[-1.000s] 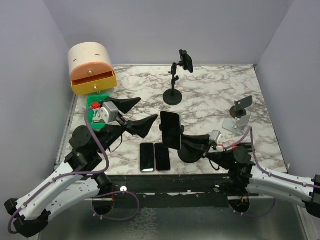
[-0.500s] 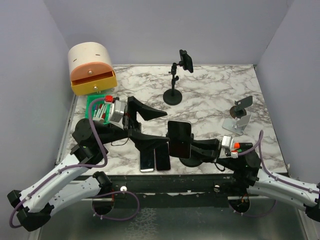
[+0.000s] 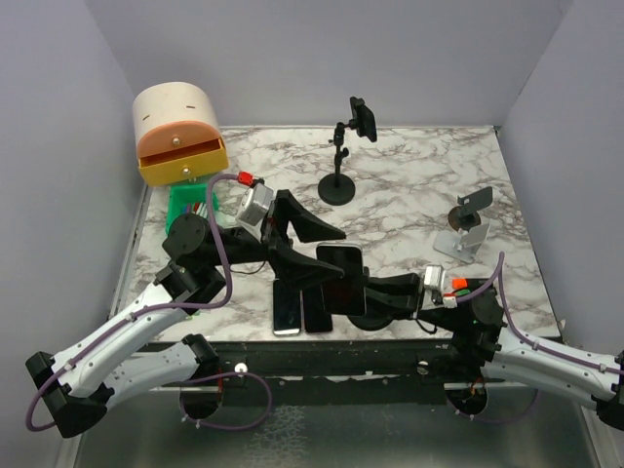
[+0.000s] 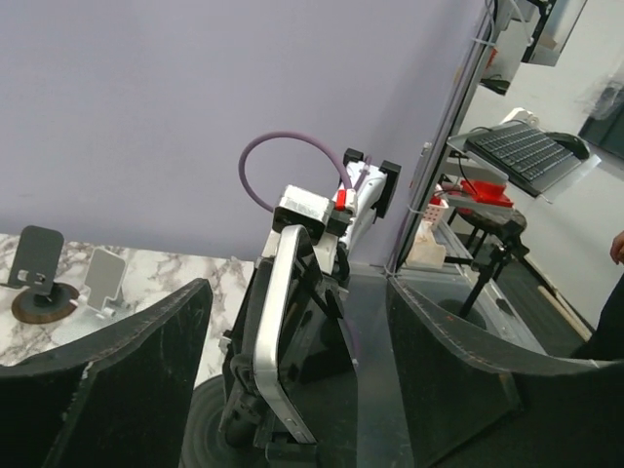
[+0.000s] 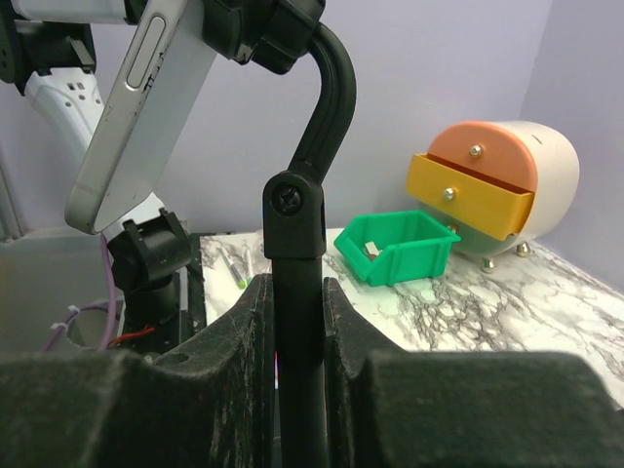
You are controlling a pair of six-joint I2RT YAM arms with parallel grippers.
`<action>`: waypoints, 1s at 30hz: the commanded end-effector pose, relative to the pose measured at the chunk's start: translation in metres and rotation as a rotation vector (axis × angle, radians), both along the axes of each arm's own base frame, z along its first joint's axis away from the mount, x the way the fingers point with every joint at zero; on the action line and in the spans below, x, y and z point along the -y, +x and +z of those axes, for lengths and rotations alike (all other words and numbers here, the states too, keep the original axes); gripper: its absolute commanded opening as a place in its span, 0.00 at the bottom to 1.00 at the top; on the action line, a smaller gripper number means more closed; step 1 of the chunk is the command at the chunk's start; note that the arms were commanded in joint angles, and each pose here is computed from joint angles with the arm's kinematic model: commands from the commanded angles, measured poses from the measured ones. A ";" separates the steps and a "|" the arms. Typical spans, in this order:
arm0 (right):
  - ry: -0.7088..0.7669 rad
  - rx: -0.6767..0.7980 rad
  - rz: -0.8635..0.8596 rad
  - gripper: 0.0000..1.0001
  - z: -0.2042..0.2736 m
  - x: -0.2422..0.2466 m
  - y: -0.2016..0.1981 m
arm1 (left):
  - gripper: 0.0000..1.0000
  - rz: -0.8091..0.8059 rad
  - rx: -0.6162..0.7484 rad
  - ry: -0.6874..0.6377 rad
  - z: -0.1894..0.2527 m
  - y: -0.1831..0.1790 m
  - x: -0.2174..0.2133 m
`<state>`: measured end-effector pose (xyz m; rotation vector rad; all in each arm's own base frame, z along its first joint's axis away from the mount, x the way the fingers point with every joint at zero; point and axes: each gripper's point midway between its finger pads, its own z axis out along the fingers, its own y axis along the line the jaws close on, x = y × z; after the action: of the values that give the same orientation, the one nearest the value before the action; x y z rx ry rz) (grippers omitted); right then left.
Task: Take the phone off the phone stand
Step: Place the phone stand with the phone at the center of the board.
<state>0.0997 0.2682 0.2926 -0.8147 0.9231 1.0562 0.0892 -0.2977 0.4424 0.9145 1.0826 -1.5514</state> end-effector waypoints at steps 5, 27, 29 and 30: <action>0.188 0.090 0.008 0.00 0.061 0.018 -0.010 | 0.54 -0.080 -0.010 0.016 -0.002 -0.012 0.000; -0.022 -0.056 -0.041 0.72 0.027 0.011 0.004 | 0.00 0.187 -0.061 -0.081 0.000 0.039 0.002; -0.055 -0.089 -0.079 0.74 0.021 0.014 0.010 | 0.00 0.250 -0.070 -0.104 0.004 0.050 0.000; -0.071 -0.112 -0.114 0.75 0.017 0.017 0.016 | 0.00 0.283 -0.077 -0.114 0.006 0.057 -0.002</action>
<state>0.1143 0.2538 0.3192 -0.7436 0.9908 0.9960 0.1022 -0.3092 0.4036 0.8565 1.2408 -1.5807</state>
